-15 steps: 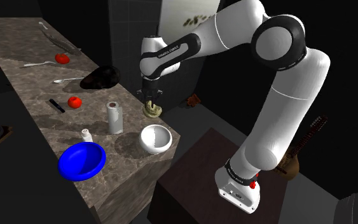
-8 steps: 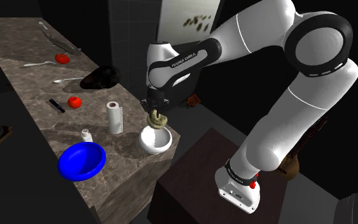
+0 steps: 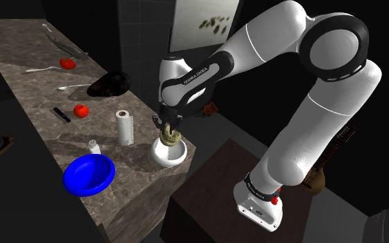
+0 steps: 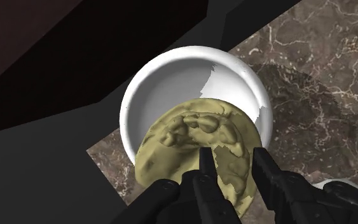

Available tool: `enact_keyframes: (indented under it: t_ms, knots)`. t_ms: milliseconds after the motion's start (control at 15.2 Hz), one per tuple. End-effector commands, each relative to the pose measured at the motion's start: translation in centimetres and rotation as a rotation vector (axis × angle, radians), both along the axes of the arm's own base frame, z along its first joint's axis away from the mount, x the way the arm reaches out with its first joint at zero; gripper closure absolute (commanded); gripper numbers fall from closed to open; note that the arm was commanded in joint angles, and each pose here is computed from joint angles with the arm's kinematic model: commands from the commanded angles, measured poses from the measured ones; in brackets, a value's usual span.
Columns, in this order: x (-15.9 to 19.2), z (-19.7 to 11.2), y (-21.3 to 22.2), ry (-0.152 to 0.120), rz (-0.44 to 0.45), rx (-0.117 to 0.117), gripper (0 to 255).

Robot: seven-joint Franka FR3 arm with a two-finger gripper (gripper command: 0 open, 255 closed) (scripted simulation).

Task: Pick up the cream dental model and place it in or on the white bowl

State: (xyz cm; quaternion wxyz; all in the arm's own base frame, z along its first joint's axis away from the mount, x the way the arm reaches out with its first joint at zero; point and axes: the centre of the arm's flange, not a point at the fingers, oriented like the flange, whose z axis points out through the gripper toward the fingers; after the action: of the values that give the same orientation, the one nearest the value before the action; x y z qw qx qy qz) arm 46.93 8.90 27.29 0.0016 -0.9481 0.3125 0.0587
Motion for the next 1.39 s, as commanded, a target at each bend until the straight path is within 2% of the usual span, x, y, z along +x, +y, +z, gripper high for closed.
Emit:
enact_keyframes:
  t_ms: [0,660,1188,1254,1320]
  knots:
    - [-0.1,-1.1,0.1,-0.001,0.000,0.000,255]
    - [-0.1,-6.2,0.1,-0.001,0.000,0.000,255]
    - [-0.1,-6.2,0.1,-0.001,0.000,0.000,255]
    - [-0.1,-6.2,0.1,-0.001,0.000,0.000,0]
    - [-0.1,-6.2,0.1,-0.001,0.000,0.000,0]
